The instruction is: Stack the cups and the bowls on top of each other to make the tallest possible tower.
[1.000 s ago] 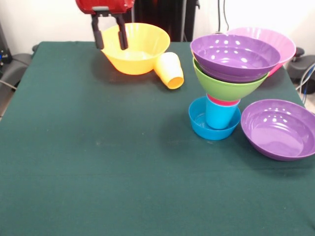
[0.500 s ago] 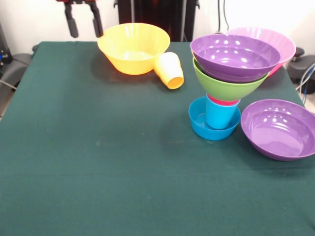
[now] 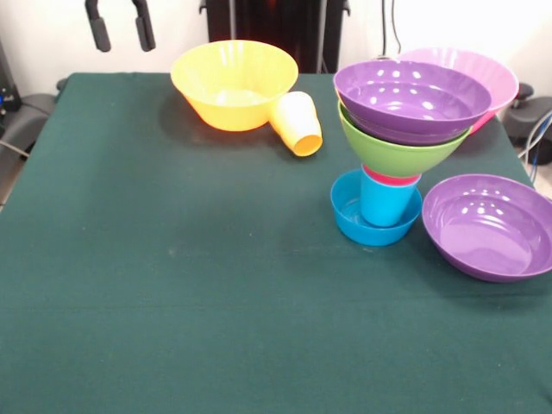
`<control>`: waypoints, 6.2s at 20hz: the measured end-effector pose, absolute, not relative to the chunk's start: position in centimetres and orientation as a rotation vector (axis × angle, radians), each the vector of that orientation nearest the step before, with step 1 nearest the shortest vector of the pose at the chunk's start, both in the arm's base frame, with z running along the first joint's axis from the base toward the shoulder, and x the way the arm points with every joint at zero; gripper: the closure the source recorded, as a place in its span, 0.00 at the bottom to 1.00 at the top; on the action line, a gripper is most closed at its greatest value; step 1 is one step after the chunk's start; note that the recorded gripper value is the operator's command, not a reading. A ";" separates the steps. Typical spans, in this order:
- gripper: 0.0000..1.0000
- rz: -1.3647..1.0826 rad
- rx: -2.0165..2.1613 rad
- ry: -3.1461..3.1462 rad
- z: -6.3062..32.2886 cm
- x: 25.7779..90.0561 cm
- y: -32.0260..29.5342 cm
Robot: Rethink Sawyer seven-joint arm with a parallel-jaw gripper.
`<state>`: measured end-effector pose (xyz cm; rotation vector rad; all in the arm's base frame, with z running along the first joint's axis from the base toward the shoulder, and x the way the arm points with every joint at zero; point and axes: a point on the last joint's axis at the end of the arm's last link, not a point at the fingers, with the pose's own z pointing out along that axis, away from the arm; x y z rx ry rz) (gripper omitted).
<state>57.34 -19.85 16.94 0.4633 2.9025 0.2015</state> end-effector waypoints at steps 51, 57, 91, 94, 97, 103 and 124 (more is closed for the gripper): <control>0.00 0.281 0.180 2.980 5.5 49.3 -16.5; 0.00 0.283 0.192 2.983 5.5 48.9 -16.9; 0.00 0.284 0.150 3.059 2.4 43.8 -16.8; 0.00 0.279 0.145 3.066 2.0 43.4 -17.0; 0.00 0.283 0.150 3.073 1.7 43.1 -16.9; 0.00 0.305 0.160 3.083 1.2 42.6 -16.6; 0.00 0.300 0.216 3.107 0.4 41.4 -17.6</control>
